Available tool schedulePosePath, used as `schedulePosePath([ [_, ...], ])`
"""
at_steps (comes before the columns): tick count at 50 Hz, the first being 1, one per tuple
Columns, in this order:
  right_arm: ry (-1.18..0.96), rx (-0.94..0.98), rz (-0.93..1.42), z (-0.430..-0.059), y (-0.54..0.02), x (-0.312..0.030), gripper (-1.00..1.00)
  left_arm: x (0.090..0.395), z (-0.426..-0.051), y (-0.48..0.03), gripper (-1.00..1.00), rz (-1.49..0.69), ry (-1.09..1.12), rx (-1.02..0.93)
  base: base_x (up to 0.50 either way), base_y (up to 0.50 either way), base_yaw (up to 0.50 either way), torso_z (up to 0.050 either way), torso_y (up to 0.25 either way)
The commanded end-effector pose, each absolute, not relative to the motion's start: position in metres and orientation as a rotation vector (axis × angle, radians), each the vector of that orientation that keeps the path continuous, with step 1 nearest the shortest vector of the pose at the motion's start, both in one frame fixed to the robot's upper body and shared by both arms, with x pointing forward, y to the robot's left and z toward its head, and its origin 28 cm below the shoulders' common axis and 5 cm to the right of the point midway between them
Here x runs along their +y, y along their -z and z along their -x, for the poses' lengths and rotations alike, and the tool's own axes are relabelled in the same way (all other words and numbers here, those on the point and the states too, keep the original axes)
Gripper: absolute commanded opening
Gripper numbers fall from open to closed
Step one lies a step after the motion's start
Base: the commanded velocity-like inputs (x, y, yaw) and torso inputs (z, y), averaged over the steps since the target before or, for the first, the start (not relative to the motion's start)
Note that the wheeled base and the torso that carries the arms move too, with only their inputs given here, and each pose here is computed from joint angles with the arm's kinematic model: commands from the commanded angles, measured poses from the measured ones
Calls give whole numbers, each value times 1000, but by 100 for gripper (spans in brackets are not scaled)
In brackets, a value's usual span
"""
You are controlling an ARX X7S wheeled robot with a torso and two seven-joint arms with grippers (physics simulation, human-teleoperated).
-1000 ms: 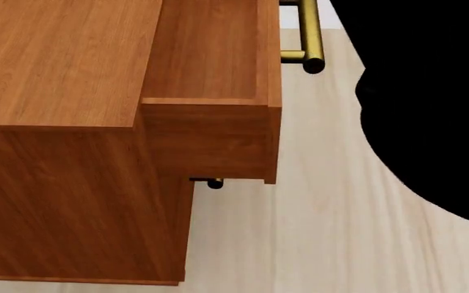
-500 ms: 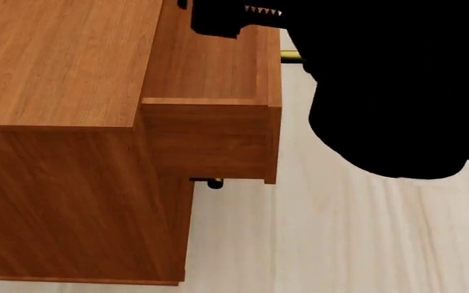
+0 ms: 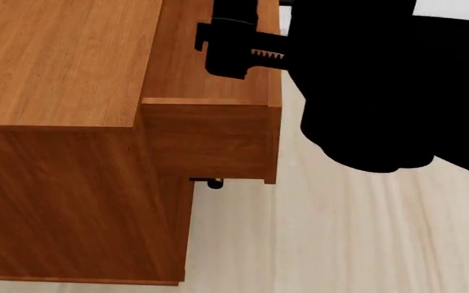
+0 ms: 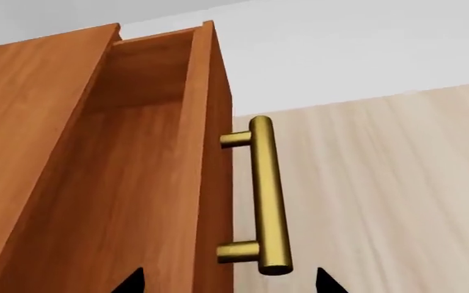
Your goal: Close the bottom drawer of the cabinet and open the top drawer.
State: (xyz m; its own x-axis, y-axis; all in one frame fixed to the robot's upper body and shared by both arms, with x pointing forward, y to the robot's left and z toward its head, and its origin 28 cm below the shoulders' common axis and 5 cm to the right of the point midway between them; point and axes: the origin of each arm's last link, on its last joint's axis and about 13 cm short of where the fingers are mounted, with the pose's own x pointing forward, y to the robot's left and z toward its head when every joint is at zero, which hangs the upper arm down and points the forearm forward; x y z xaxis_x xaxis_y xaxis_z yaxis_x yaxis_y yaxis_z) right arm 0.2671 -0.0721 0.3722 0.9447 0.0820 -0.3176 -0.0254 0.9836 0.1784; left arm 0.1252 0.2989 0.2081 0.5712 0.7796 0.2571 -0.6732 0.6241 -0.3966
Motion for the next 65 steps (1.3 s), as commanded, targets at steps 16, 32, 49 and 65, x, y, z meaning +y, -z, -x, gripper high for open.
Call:
schedulePosePath([
  [16, 248, 494, 30, -310, -325, -96, 100, 299, -125, -203, 100, 274, -865, -429, 1, 0, 0, 0, 0],
  [32, 496, 467, 116, -302, -346, -143, 100, 299, -125, -204, 100, 272, -864, -431, 3, 0, 0, 0, -4],
  [49, 713, 463, 123, -283, -372, -198, 100, 298, -125, -207, 100, 267, -866, -432, 0, 0, -3, 1, 4],
  [65, 841, 463, 74, -263, -381, -231, 100, 298, -125, -209, 100, 267, -864, -432, 0, 0, -5, 3, 13],
])
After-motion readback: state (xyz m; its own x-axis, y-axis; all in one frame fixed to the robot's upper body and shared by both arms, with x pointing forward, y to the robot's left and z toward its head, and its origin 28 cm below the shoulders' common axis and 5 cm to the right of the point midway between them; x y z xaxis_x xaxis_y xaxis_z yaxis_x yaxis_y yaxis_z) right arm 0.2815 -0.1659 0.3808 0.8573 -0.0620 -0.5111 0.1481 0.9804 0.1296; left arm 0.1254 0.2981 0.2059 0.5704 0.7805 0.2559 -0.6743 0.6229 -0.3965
